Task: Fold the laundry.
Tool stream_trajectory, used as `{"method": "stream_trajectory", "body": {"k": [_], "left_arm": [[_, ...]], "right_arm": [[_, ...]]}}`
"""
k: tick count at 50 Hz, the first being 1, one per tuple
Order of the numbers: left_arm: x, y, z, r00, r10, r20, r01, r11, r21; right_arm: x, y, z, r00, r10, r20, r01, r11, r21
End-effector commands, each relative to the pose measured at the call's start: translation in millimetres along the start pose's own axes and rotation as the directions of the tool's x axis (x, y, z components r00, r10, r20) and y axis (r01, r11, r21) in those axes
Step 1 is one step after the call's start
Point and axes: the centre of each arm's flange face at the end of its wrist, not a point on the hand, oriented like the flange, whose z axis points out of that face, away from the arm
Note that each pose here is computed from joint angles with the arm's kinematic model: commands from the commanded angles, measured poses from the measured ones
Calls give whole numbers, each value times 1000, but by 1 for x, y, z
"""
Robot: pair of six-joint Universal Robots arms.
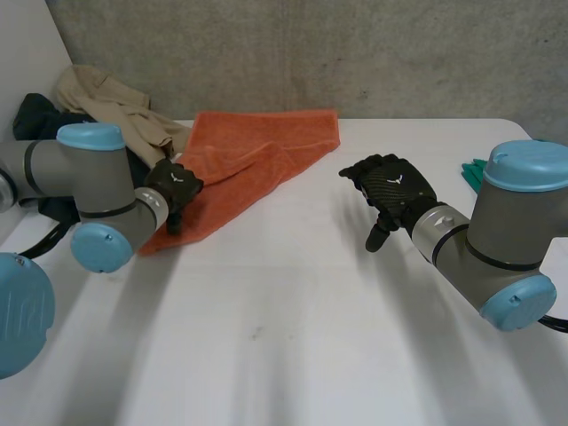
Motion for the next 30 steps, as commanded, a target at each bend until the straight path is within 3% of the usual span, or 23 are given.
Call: {"method": "stream_trajectory", "body": {"k": [1, 11, 17, 22, 27, 30], "left_arm": [[5, 3, 2, 1000, 21, -8, -21, 1000, -13], [3, -1, -4, 995, 98, -3, -99, 994, -38], [-25, -45, -30, 992, 97, 86, -100, 995, 23], [-60, -112, -81, 982, 14, 190, -51, 981, 190], [-93, -181, -155, 957, -142, 254, 23, 907, 420], [-103, -204, -185, 948, -185, 260, 30, 863, 505]], "right_arm": [[1, 1, 1, 1000, -2, -2, 2, 1000, -4], [3, 0, 1, 1000, -7, -8, 7, 1000, 1], [8, -1, 3, 1000, -8, -22, 8, 1000, 6], [24, -6, 8, 998, -3, -69, 5, 1000, 23], [48, -12, 19, 990, 32, -139, -26, 999, 46], [51, -11, 24, 988, 67, -141, -60, 997, 50]]}}
